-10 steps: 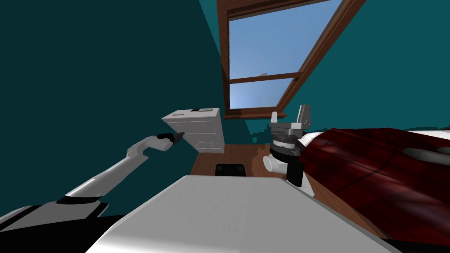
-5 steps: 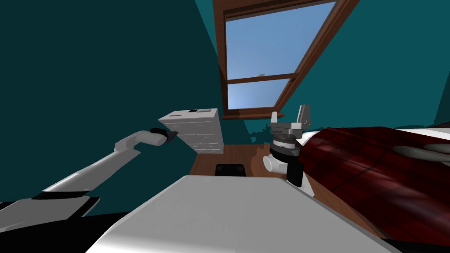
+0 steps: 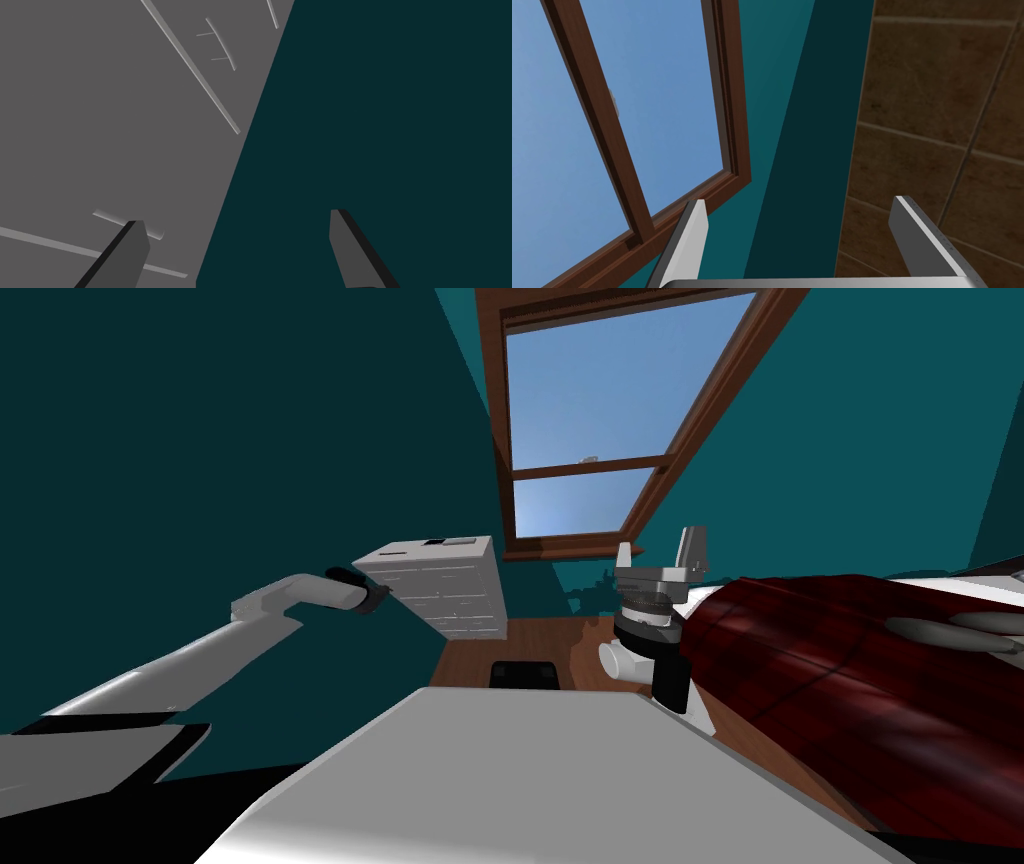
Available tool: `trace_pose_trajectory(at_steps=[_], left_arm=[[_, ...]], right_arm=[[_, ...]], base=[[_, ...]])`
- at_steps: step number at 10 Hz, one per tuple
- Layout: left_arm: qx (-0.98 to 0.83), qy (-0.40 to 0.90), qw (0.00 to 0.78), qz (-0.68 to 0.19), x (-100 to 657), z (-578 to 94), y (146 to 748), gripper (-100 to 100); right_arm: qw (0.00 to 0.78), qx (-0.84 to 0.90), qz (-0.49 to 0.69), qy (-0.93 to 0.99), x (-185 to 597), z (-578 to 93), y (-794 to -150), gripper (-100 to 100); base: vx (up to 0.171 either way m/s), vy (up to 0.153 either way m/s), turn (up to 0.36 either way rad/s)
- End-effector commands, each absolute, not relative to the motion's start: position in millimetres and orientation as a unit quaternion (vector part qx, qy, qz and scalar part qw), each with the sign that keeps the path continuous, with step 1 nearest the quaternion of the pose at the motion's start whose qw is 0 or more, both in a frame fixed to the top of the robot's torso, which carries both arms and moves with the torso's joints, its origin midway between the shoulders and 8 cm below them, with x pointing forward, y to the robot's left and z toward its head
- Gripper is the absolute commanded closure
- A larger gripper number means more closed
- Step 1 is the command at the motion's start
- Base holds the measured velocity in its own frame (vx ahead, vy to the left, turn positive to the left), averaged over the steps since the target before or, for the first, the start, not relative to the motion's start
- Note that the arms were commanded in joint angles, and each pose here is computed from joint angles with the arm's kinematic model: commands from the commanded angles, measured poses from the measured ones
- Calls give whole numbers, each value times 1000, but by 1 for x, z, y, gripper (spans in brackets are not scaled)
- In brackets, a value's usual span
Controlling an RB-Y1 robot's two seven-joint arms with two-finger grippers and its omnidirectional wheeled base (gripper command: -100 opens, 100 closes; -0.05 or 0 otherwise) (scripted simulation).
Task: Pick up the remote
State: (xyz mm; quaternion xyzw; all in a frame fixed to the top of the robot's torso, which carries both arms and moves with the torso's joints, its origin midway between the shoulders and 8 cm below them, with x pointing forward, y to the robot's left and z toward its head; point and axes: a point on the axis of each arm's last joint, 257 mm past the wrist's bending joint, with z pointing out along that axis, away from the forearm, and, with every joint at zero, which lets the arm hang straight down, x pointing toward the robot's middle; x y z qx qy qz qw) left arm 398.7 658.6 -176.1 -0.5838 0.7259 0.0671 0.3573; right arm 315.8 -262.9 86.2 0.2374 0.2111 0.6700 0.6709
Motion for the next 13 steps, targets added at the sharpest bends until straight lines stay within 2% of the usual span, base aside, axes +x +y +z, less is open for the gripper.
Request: trace_pose_trajectory(at_steps=[1,2,3,5,6,8,11,13], left_arm=[[-595,721,345,79,390,-165,665,-100],[-600,721,337,86,385,-167,666,-100],[-611,710,337,92,383,-142,679,-100],[-621,709,319,104,372,-146,678,-100],[-633,698,318,105,370,-121,688,-100],[-641,697,300,115,360,-126,686,-100],[-670,677,281,115,347,-83,695,-100],[-677,677,261,122,337,-88,691,-100]], right_arm=[[671,237,670,211,316,86,-263,0],[671,237,670,211,316,86,-263,0],[671,237,670,211,316,86,-263,0],[671,237,670,211,316,86,-263,0],[671,237,670,211,316,86,-263,0],[671,237,670,211,316,86,-263,0],[671,237,670,211,316,86,-263,0],[671,237,670,211,316,86,-263,0]], base=[[37,-31,-36],[16,-18,1],[44,-45,-72],[42,-26,-12],[60,-37,-85],[46,-31,-12],[81,-42,-73],[82,-24,-15]])
